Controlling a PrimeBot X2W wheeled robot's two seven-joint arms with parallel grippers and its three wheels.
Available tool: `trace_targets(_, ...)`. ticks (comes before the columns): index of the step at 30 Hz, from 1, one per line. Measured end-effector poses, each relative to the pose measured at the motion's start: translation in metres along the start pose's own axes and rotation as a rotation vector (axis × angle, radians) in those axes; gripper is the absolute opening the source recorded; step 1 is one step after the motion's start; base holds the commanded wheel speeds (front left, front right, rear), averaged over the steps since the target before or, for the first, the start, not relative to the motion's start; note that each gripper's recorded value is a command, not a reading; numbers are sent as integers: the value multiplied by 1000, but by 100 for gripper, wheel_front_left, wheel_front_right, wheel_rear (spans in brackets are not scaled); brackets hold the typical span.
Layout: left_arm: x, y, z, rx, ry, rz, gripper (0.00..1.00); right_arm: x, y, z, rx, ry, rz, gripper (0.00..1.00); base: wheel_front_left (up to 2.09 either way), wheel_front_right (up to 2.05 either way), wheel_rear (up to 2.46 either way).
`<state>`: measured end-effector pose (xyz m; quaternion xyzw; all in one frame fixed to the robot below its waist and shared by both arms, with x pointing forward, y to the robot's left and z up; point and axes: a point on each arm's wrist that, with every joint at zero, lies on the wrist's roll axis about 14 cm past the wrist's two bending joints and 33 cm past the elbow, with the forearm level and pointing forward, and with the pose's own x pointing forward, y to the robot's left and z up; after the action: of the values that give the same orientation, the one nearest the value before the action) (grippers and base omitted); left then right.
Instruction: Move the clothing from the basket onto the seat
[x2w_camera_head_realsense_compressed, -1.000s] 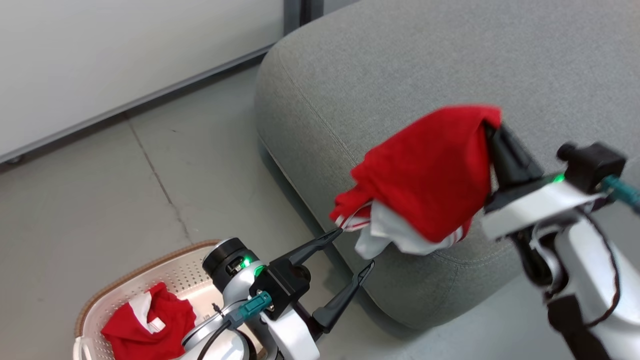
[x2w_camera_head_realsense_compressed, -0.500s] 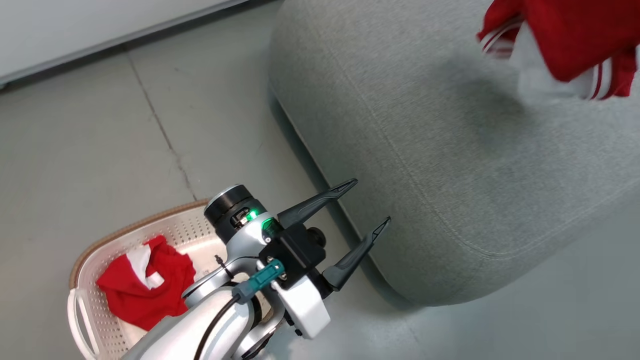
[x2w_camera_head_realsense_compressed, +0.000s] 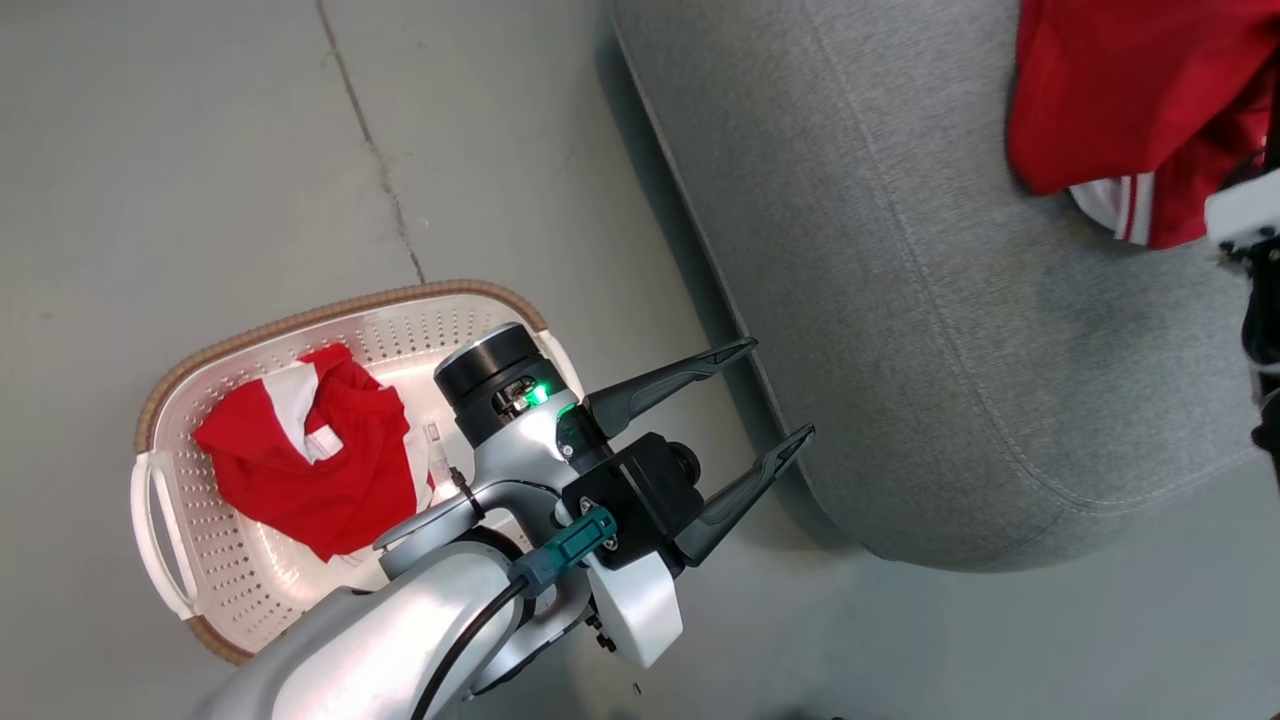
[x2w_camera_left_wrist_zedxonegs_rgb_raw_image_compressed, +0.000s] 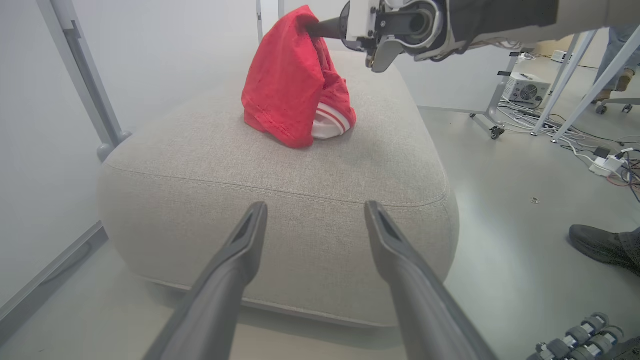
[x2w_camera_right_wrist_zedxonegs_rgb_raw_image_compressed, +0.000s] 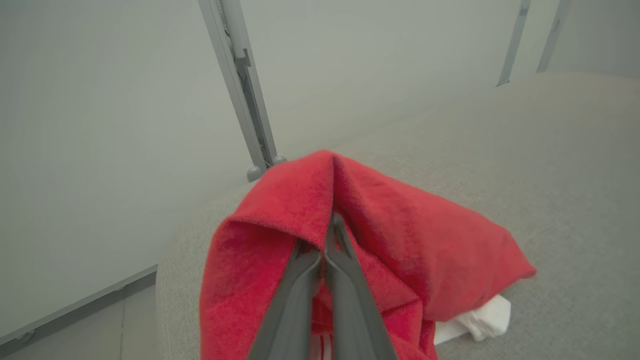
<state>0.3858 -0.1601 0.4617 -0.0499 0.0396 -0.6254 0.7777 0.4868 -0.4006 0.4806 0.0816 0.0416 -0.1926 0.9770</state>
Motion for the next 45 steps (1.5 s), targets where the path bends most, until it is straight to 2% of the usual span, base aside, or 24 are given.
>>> trace_targets(6, -5, 8, -18, -14, 37, 14, 100, -13, -5, -61, 96, 120, -65, 0, 0, 0, 0)
trace_targets(10, -4, 9, -17, -10, 35, 13, 100, -18, -8, -58, 105, 113, -71, 0, 0, 0, 0)
trace_targets(11, -4, 8, -15, -5, 29, 12, 100, -19, -8, -55, 102, 107, -66, 13, 0, 0, 0)
trace_targets(12, -4, 7, -13, 1, 28, 10, 100, -21, -8, -54, 94, 110, -62, 40, 0, 0, 0)
trace_targets(13, -4, 5, -11, 6, 28, 9, 100, -24, -8, -53, 86, 113, -58, 100, 0, 0, 0)
trace_targets(23, -10, -26, 22, 2, -30, 46, 100, -83, -32, -46, 26, 120, -57, 100, 0, 0, 0)
trace_targets(26, -18, -28, 31, -7, -48, 104, 100, -100, -31, -40, 36, 92, -43, 100, 0, 0, 0)
trace_targets(27, -26, -25, 35, -16, -58, 165, 100, -108, -28, -31, 43, 55, -27, 100, 0, 0, 0)
trace_targets(30, -39, -21, 41, -19, -71, 241, 100, -119, -21, -18, 52, -3, -1, 100, 0, 0, 0)
trace_targets(35, -62, -8, 52, -18, -106, 369, 100, -130, 4, 6, 55, -113, 67, 100, 0, 0, 0)
trace_targets(45, -129, 39, 86, 24, -220, 690, 100, -146, 94, 35, 53, -224, 288, 100, 0, 0, 0)
